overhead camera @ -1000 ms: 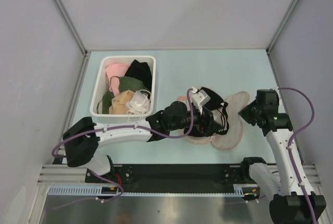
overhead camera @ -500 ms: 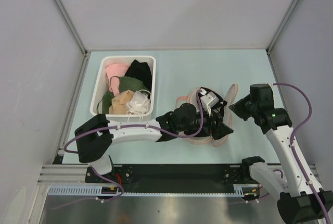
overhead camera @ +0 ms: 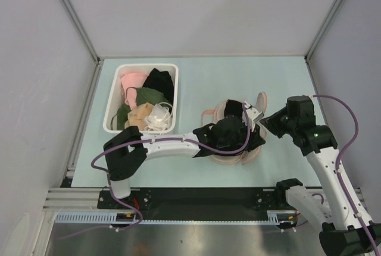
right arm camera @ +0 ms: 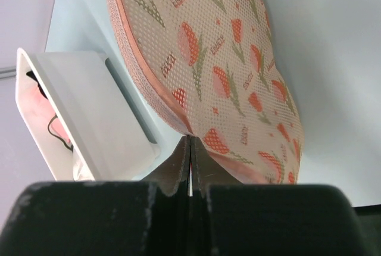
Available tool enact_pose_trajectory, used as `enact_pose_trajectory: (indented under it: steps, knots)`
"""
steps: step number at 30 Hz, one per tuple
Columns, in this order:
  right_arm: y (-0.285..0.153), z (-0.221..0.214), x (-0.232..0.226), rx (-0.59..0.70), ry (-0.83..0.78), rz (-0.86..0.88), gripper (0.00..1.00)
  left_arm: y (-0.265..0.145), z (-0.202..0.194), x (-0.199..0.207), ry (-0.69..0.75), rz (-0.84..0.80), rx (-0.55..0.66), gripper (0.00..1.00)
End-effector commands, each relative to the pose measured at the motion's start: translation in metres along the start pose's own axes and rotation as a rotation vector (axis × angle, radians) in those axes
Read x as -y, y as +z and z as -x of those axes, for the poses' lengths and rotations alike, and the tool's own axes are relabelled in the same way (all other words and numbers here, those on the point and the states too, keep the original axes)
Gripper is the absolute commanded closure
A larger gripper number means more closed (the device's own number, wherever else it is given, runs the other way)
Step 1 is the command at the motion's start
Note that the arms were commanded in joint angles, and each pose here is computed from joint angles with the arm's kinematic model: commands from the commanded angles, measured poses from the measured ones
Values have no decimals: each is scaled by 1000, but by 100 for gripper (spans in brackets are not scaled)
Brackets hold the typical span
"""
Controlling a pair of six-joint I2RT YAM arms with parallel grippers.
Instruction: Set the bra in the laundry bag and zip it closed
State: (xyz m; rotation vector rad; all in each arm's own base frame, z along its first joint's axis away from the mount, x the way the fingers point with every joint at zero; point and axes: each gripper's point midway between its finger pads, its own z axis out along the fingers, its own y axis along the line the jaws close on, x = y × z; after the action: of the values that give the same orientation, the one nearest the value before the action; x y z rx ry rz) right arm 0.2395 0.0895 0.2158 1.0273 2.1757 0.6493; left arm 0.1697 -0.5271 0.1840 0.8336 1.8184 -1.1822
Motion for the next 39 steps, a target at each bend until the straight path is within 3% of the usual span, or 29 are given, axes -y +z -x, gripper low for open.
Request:
enact_pose_trajectory:
  steps: [1, 2, 3, 5, 7, 14, 18, 24, 31, 39]
  knots:
    - [-15, 7, -23, 21, 6, 85, 100, -6, 18, -29, 74, 149, 9, 81]
    - [-13, 6, -23, 17, 3, 83, 100, -15, 27, -31, 69, 158, 29, 96]
    - [-11, 5, -21, 16, -8, 83, 100, -20, 30, -36, 64, 169, 37, 99]
    - [-7, 4, -18, 11, -18, 75, 91, -36, 34, -50, 57, 192, 52, 100]
    - [-3, 5, -16, 21, -45, 75, 71, -47, 28, -69, 41, 216, 39, 100]
    - [10, 8, -4, 41, -185, 55, 42, -75, 12, -116, -23, 287, 21, 100]
    - [26, 0, 3, 14, -236, 67, 34, -89, 3, -138, -56, 342, 14, 100]
    - [56, -29, 17, -129, -312, 83, 20, -108, -16, -168, -81, 448, -13, 100]
    - [74, -72, 22, -259, -291, 281, 4, -124, -26, -197, -131, 532, -20, 100]
    - [97, -102, 39, -339, -271, 350, 1, -132, -48, -221, -170, 598, -66, 100]
